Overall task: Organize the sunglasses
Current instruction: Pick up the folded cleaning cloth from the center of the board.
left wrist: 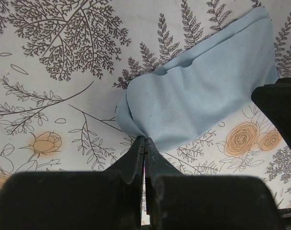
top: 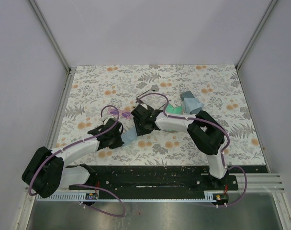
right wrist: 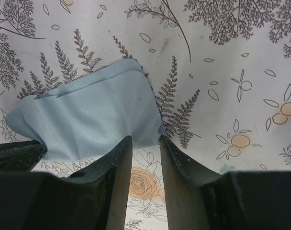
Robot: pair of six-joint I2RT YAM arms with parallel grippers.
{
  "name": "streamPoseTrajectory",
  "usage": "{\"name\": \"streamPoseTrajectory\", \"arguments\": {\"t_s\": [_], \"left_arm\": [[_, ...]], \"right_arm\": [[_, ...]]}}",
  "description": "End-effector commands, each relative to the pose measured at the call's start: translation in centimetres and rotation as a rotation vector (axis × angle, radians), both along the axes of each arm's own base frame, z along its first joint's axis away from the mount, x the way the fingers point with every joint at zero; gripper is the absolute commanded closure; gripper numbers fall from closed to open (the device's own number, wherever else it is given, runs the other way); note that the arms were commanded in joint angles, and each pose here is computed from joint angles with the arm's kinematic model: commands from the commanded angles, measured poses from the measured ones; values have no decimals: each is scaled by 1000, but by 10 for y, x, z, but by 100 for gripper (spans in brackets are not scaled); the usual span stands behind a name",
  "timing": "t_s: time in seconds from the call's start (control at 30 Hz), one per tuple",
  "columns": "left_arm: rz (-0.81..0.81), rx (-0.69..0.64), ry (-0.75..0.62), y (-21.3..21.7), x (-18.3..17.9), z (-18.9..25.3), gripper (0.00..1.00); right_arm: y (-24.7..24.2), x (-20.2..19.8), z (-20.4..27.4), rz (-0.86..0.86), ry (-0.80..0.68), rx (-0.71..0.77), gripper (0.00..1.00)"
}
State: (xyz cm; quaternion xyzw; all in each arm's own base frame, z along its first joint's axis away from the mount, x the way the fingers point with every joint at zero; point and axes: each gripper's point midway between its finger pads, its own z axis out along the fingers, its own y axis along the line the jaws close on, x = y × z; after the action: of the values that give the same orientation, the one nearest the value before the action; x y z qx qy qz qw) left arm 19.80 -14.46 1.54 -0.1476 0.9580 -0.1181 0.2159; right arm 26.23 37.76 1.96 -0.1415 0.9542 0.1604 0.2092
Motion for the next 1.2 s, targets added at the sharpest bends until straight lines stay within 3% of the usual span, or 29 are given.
{"name": "streamPoseTrajectory", "arguments": {"t_s": [0.0,0.27,0.47,0.73,1.17], "left_arm": [[-22,-6,-15,-5,4,3,100],[-24,3,-9,-5,5,-1,100],[-22,4,-6,-4,5,-3,100],[-42,4,-10,-8,8,0,100],[-81,-63,-93,-43,18,41,100]], "right_arm": [[-9,-7,-27,24,23,-100,63],[-12,-7,-32,26,21,-129,71],[-15,-4,-36,19,16,-160,100],[-13,8,-10,4,-52,-140,100],[-10,19,53,3,-124,-43,100]]}}
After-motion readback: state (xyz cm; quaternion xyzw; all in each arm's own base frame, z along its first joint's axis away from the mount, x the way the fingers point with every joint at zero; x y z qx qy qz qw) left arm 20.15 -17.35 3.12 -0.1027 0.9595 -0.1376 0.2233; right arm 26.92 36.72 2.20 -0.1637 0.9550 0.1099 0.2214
